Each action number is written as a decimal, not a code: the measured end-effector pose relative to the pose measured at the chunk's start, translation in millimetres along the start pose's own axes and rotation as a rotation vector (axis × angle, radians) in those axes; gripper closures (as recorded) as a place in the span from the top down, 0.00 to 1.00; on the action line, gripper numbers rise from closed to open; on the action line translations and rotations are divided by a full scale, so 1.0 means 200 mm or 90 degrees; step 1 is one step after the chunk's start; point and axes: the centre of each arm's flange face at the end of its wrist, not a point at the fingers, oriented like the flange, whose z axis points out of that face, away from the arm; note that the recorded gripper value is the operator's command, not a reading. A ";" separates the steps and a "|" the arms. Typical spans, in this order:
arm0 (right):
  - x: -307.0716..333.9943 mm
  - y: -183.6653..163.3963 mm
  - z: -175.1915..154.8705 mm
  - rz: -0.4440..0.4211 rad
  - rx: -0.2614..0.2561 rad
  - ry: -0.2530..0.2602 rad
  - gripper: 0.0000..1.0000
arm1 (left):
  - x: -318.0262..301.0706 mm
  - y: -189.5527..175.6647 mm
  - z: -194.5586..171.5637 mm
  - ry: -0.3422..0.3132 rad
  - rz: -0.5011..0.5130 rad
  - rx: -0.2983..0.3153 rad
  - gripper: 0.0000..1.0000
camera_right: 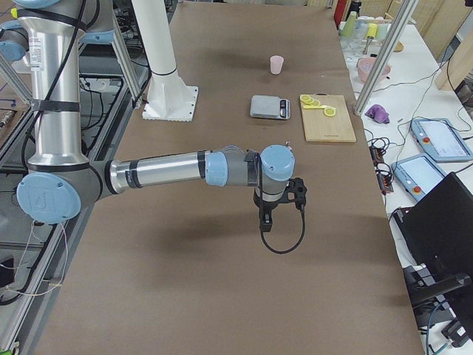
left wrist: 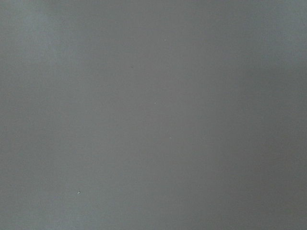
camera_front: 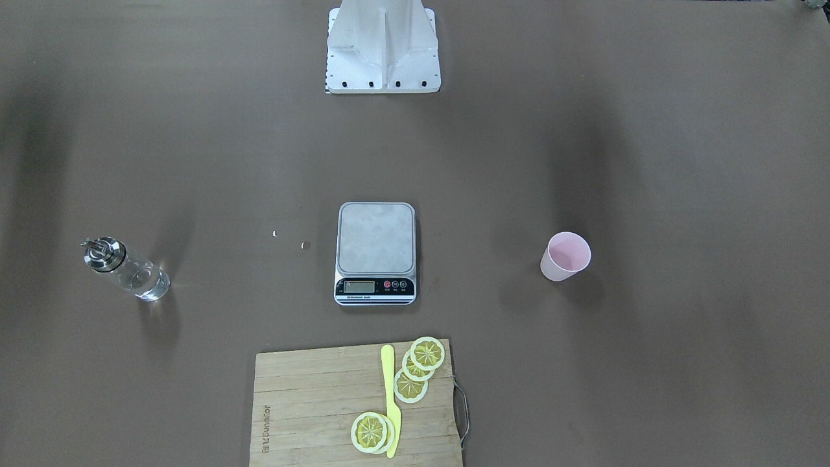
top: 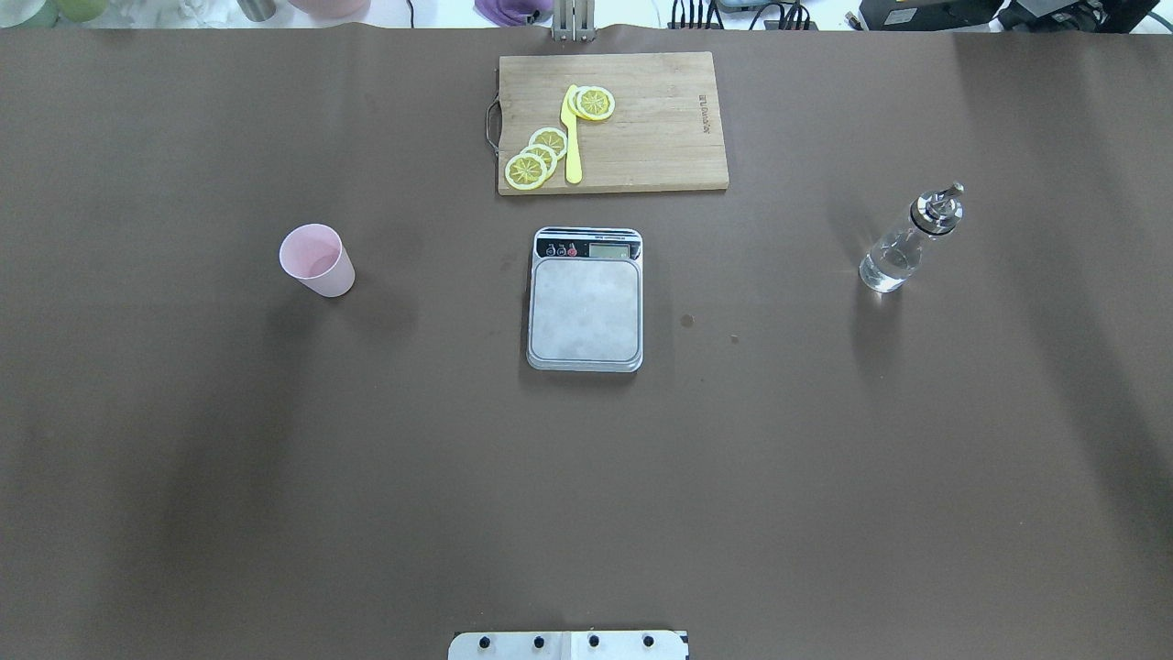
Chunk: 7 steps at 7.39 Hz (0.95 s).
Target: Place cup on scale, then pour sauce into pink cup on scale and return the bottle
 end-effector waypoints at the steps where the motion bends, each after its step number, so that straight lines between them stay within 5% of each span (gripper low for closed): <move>1: 0.00 0.00 0.00 0.000 0.000 -0.001 1.00 | 0.04 -0.02 -0.04 0.001 0.013 0.014 0.99; 3: 0.00 0.00 0.00 0.001 0.000 -0.003 1.00 | 0.20 -0.13 -0.07 0.009 0.043 0.050 0.99; 5: -0.01 0.00 0.00 0.015 0.000 -0.010 1.00 | 0.67 -0.32 0.00 0.037 0.063 0.046 0.99; 7: -0.01 0.00 0.00 0.021 0.000 -0.013 1.00 | 1.14 -0.44 0.07 0.064 0.009 0.027 0.99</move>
